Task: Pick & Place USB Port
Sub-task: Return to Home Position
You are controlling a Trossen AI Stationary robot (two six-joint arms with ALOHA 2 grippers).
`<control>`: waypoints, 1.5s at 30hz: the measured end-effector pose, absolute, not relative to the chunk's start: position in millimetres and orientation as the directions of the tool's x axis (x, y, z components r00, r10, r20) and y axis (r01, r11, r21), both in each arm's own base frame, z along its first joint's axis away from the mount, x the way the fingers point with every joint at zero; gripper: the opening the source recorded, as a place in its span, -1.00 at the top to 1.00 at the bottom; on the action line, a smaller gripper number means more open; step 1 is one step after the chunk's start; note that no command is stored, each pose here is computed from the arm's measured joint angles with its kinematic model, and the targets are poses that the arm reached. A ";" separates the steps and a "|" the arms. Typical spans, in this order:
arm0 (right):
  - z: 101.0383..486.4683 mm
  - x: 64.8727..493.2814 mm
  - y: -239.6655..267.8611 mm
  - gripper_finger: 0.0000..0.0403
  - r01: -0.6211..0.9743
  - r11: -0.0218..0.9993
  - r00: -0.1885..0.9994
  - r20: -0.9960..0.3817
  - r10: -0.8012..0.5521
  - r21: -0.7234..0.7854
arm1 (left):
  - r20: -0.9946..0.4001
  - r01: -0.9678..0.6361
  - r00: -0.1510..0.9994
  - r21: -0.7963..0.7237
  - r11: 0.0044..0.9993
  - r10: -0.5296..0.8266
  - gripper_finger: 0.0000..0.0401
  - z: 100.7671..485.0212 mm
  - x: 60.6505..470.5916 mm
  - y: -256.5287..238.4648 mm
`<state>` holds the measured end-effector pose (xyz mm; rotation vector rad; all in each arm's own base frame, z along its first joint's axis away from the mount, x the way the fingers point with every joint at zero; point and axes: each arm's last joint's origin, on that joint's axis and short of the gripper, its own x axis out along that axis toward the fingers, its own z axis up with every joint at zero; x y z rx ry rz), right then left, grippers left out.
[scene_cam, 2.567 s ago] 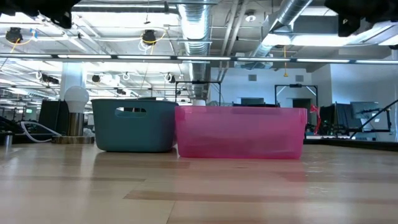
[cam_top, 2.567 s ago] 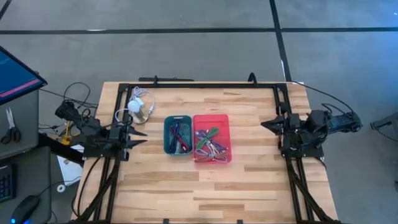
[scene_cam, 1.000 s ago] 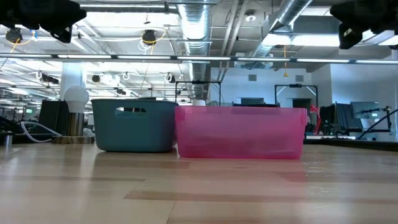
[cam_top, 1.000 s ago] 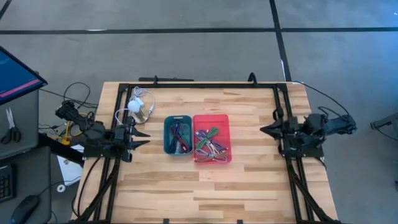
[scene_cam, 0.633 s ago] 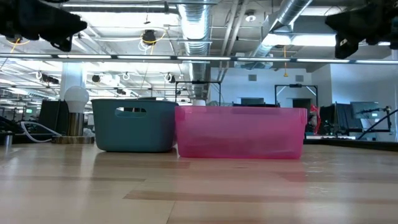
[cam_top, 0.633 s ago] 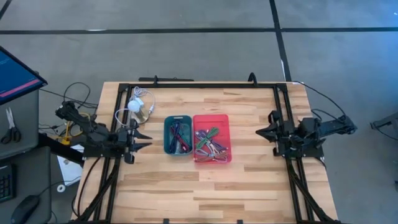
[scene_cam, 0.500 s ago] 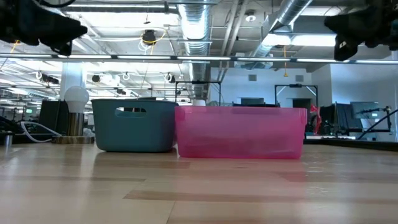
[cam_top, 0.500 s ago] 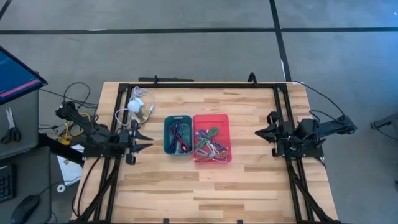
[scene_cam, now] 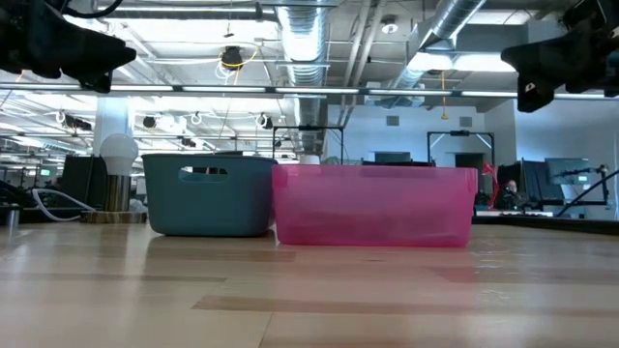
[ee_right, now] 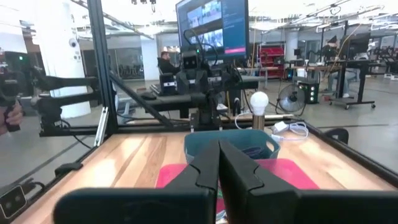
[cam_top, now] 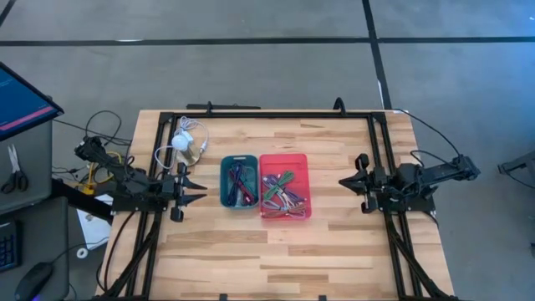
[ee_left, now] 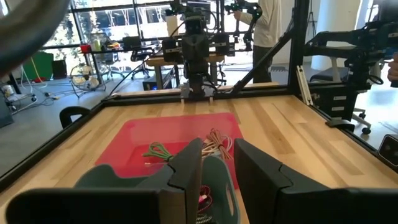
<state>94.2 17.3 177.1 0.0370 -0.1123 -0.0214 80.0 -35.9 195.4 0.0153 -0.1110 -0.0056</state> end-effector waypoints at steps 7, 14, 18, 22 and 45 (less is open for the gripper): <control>176.0 94.4 17.3 0.99 0.020 0.999 0.995 0.101 -0.023 0.031 | 0.110 0.005 0.994 0.016 1.000 -0.007 0.53 195.4 80.0 -36.0; 173.3 94.6 17.4 0.99 0.021 1.000 0.997 0.074 -0.023 0.024 | 0.109 0.004 0.994 0.017 1.000 -0.006 0.53 195.3 80.0 -35.9; 171.4 94.7 17.4 0.99 0.020 0.999 0.998 0.055 -0.022 0.026 | 0.102 0.004 0.995 0.021 1.000 -0.006 0.53 193.5 80.4 -36.2; 171.4 94.7 17.5 0.99 0.020 1.000 0.998 0.054 -0.021 0.023 | 0.084 0.002 0.996 0.018 1.000 -0.003 0.53 181.4 83.1 -38.0; 164.6 99.6 19.6 0.99 -0.007 1.000 1.000 -0.028 0.006 -0.017 | 0.075 -0.012 0.997 0.020 1.000 0.011 0.53 173.3 84.8 -38.7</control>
